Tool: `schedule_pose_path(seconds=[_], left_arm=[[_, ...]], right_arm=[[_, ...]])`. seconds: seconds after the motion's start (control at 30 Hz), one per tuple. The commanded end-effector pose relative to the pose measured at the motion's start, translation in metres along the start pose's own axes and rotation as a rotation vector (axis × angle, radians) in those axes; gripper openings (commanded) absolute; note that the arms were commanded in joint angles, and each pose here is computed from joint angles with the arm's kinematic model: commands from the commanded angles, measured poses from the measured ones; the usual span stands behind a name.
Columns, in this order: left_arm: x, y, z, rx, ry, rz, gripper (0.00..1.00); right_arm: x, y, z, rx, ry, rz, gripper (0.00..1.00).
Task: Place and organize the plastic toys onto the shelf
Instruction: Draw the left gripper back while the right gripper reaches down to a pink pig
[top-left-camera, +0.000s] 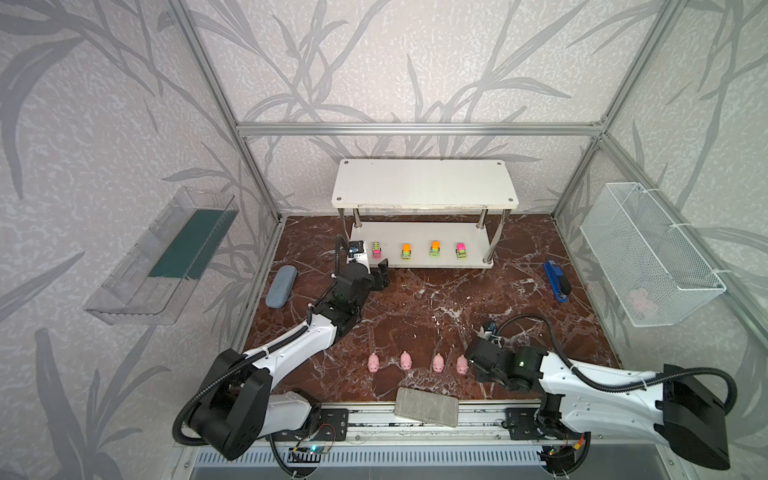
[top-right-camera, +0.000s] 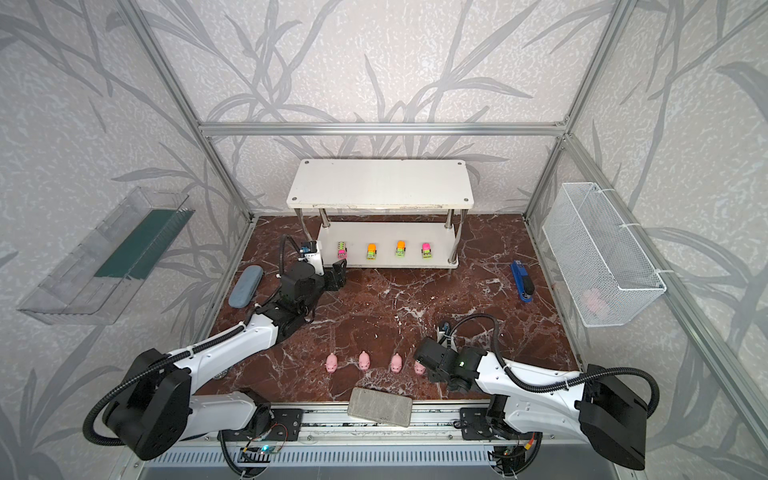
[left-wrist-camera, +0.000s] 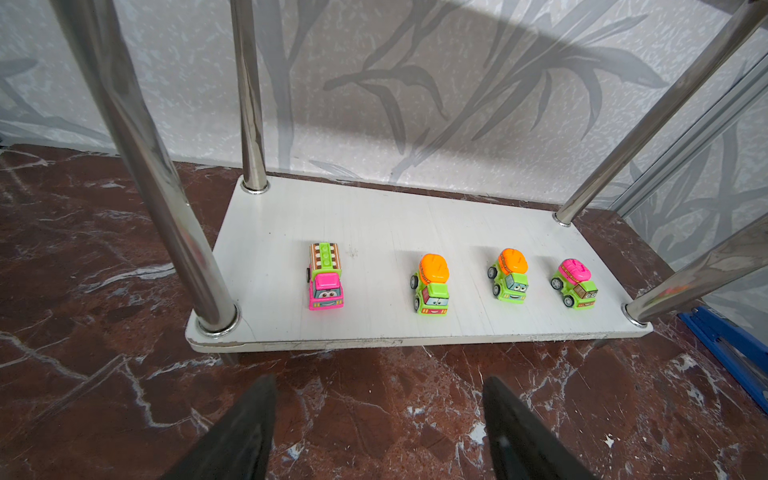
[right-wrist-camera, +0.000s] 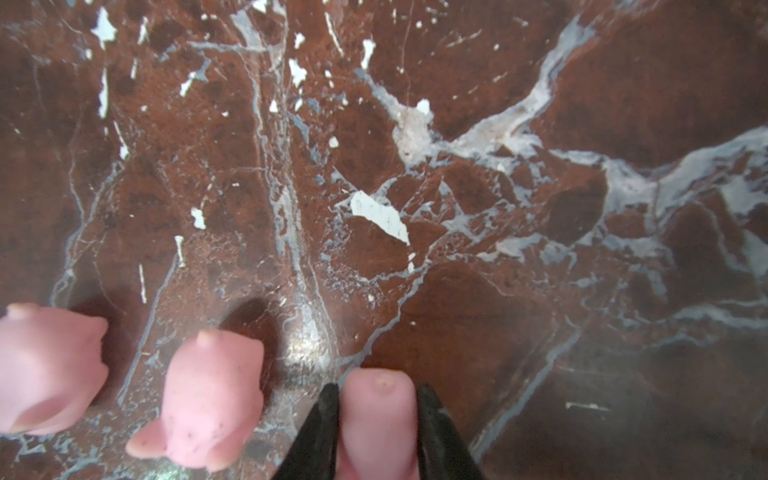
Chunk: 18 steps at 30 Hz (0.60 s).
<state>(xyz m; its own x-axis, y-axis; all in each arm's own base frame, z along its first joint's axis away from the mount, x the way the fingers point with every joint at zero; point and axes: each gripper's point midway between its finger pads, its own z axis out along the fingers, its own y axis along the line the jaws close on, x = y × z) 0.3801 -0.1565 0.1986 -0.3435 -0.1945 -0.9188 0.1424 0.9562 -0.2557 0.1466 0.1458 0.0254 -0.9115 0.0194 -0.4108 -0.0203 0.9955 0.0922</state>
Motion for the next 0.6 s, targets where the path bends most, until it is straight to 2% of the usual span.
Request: schedule_pose_path(seconds=[0.0,0.3,0.57], left_arm=[[-0.007,-0.001,0.002,0.005,-0.023,-0.011,0.76],[-0.006,0.0,0.003,0.002,-0.021,-0.01,0.76],[-0.007,0.0,0.003,0.008,-0.019,-0.011,0.76]], right_arm=[[0.002,-0.005,-0.002,0.018,0.005,-0.014,0.3],[-0.015,-0.012,-0.023,0.048,-0.052,-0.03,0.3],[-0.065,-0.004,-0.07,0.034,-0.13,-0.08,0.31]])
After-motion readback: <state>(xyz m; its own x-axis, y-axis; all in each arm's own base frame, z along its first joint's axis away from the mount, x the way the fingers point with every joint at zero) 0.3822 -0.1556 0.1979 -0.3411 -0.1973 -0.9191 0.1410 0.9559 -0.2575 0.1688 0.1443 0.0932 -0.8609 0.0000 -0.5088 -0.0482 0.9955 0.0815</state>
